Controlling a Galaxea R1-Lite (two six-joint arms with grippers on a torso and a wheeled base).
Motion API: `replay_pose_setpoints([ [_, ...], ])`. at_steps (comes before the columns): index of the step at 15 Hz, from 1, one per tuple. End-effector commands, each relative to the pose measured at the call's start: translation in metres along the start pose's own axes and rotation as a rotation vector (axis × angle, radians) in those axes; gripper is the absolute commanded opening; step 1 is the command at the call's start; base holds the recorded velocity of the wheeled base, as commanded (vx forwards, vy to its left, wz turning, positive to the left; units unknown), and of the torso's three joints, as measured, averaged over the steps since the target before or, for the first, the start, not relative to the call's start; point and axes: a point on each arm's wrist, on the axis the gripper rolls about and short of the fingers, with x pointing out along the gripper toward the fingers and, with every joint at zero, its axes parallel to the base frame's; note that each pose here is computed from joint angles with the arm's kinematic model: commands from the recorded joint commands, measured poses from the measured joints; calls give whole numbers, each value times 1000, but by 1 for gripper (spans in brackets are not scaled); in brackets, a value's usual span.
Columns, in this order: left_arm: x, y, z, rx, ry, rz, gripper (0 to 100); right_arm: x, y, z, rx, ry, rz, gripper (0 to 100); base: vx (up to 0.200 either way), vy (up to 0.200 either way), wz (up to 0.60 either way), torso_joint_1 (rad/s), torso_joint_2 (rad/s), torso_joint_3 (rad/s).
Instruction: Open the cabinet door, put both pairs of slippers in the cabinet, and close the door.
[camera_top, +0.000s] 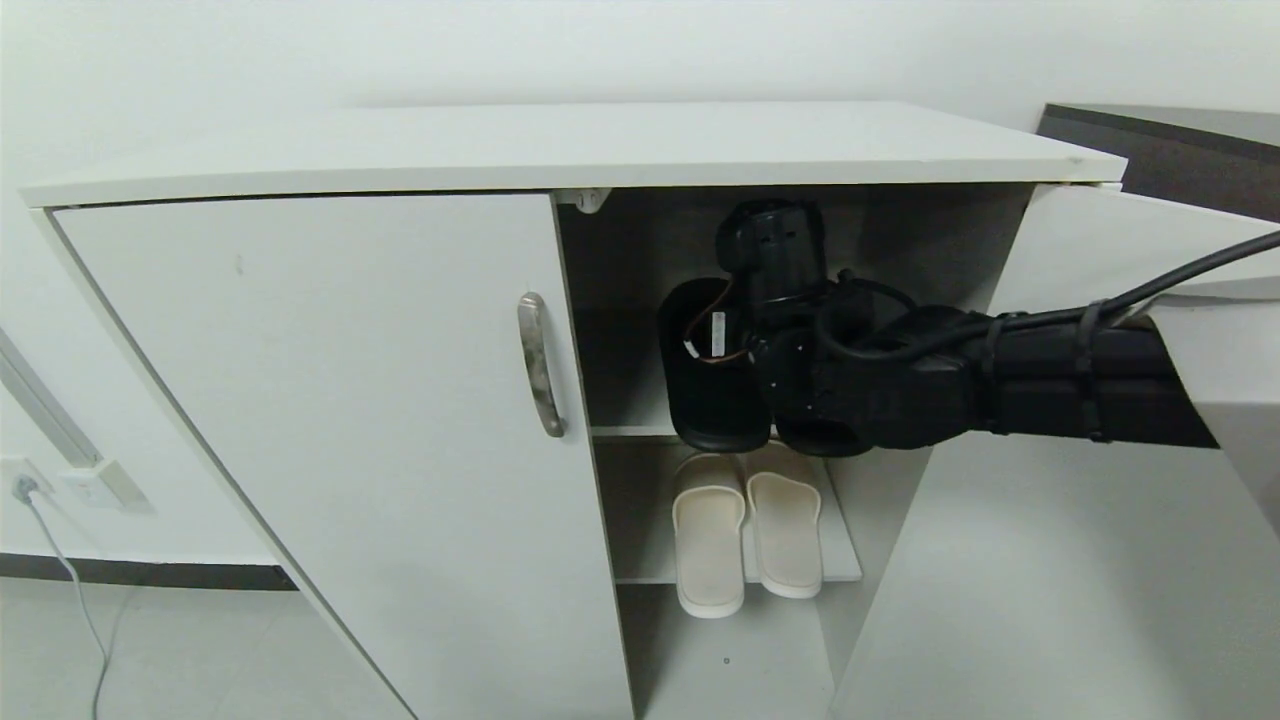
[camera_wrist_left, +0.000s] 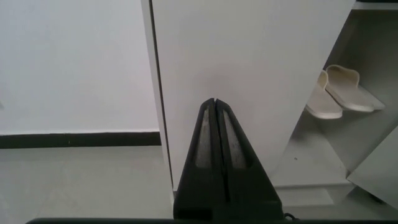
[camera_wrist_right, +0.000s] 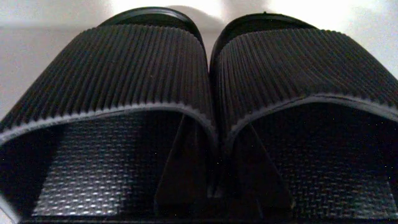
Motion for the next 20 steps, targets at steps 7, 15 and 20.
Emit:
replay_pose_setpoints([
  [7,0,0,0,-2,0,1,0,32,8,-15,2,6,-23,0,0,0,0,0,0,0],
  [15,0,0,0,-2,0,1,0,23,4,-12,-14,22,-24,100,0,0,0,0,0,0],
  [20,0,0,0,-2,0,-1,0,-7,-1,-5,-24,27,3,100,0,0,0,0,0,0],
])
